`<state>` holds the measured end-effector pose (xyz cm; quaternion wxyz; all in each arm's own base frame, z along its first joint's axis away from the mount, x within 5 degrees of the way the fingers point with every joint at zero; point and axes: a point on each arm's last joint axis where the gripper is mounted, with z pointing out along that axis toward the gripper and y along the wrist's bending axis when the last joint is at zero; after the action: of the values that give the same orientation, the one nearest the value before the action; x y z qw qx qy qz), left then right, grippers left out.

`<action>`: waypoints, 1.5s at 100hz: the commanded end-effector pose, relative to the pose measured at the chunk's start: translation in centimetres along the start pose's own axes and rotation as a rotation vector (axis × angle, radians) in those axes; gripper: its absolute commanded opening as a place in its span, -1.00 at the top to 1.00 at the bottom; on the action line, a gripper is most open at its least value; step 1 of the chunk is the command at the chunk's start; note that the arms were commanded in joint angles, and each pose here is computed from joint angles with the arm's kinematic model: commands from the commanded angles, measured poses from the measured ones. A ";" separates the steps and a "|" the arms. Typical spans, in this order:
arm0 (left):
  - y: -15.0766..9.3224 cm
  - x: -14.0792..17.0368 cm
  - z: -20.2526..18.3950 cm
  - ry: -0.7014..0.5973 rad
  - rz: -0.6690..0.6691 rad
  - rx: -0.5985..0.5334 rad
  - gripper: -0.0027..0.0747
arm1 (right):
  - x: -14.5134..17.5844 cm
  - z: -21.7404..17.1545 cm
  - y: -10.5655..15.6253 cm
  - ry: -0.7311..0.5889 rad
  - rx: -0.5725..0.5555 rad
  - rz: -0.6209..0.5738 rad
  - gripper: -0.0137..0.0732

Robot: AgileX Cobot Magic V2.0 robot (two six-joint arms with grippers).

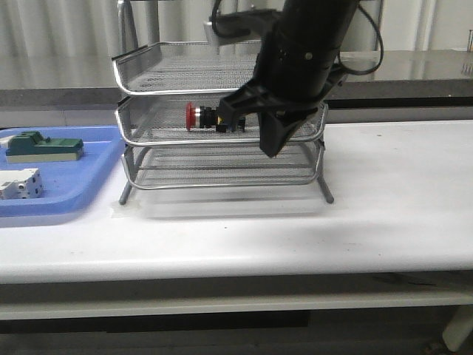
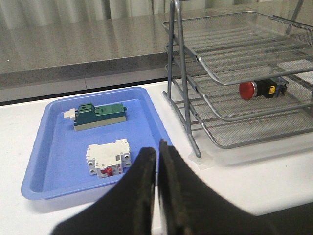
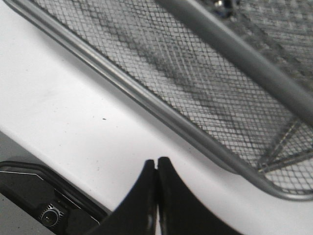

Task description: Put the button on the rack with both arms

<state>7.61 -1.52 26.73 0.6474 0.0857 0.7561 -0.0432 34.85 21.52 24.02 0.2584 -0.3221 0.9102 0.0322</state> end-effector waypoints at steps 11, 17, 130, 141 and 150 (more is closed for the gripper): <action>0.3 -1.6 -0.2 -0.090 -0.023 -0.033 0.92 | -1.1 -6.1 -0.9 -0.110 0.023 0.030 0.85; 0.3 -1.6 -0.2 -0.090 -0.023 -0.033 0.92 | -0.9 -7.2 -1.1 -0.119 0.027 0.035 0.85; 0.3 -1.6 -0.2 -0.090 -0.023 -0.033 0.92 | 22.4 -23.4 -3.6 -0.693 0.442 0.446 0.85; 0.3 -1.6 -0.2 -0.090 -0.023 -0.033 0.92 | 24.0 -23.5 -2.7 -0.728 0.451 0.443 0.85; 0.3 -1.6 -0.2 -0.090 -0.023 -0.033 0.92 | 24.8 -23.6 -2.3 -0.737 0.455 0.444 0.85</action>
<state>7.61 -1.52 26.73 0.6474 0.0857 0.7561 -0.0432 9.76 0.39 31.27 0.5712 -0.0189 0.8206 0.0016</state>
